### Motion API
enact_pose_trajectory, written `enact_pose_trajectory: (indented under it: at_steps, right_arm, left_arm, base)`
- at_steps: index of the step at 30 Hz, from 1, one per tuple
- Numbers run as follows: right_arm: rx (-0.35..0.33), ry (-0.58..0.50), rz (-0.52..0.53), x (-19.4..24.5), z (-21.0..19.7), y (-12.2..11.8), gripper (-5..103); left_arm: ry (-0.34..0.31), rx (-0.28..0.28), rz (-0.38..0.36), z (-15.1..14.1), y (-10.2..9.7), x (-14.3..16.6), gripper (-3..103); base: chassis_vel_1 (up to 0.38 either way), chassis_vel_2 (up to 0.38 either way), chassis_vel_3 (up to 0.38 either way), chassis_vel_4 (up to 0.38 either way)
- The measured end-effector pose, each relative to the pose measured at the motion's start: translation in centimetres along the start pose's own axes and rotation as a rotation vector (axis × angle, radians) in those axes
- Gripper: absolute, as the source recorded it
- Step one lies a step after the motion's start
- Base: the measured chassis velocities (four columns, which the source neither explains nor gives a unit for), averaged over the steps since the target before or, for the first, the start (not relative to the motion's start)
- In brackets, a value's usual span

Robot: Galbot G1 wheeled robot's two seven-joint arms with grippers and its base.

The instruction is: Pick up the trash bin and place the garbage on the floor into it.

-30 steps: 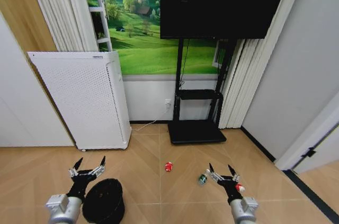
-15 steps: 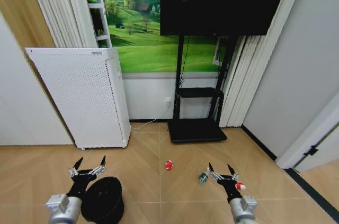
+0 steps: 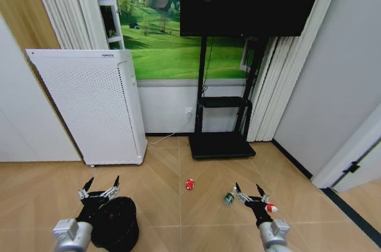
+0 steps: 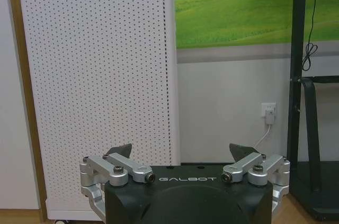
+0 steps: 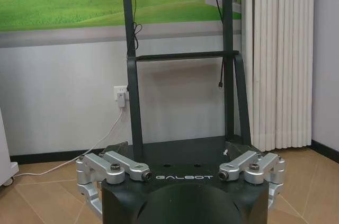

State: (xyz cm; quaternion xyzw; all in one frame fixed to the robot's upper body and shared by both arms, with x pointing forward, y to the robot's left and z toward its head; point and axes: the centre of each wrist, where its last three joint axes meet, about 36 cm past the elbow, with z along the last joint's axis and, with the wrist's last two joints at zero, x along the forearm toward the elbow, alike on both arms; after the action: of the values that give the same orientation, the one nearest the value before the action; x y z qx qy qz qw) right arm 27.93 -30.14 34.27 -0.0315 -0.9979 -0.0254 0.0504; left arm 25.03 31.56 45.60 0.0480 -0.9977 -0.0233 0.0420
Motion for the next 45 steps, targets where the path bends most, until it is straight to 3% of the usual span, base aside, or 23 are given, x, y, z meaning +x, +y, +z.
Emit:
enact_pose_trajectory:
  at_steps: [45]
  right_arm:
    - [0.01, -0.009, -0.007, 0.09, 0.44, 0.18, 100]
  left_arm:
    - [-0.01, -0.002, 0.005, 0.11, 0.04, 0.02, 100]
  base:
    - [0.0, 0.0, 0.0, 0.0]
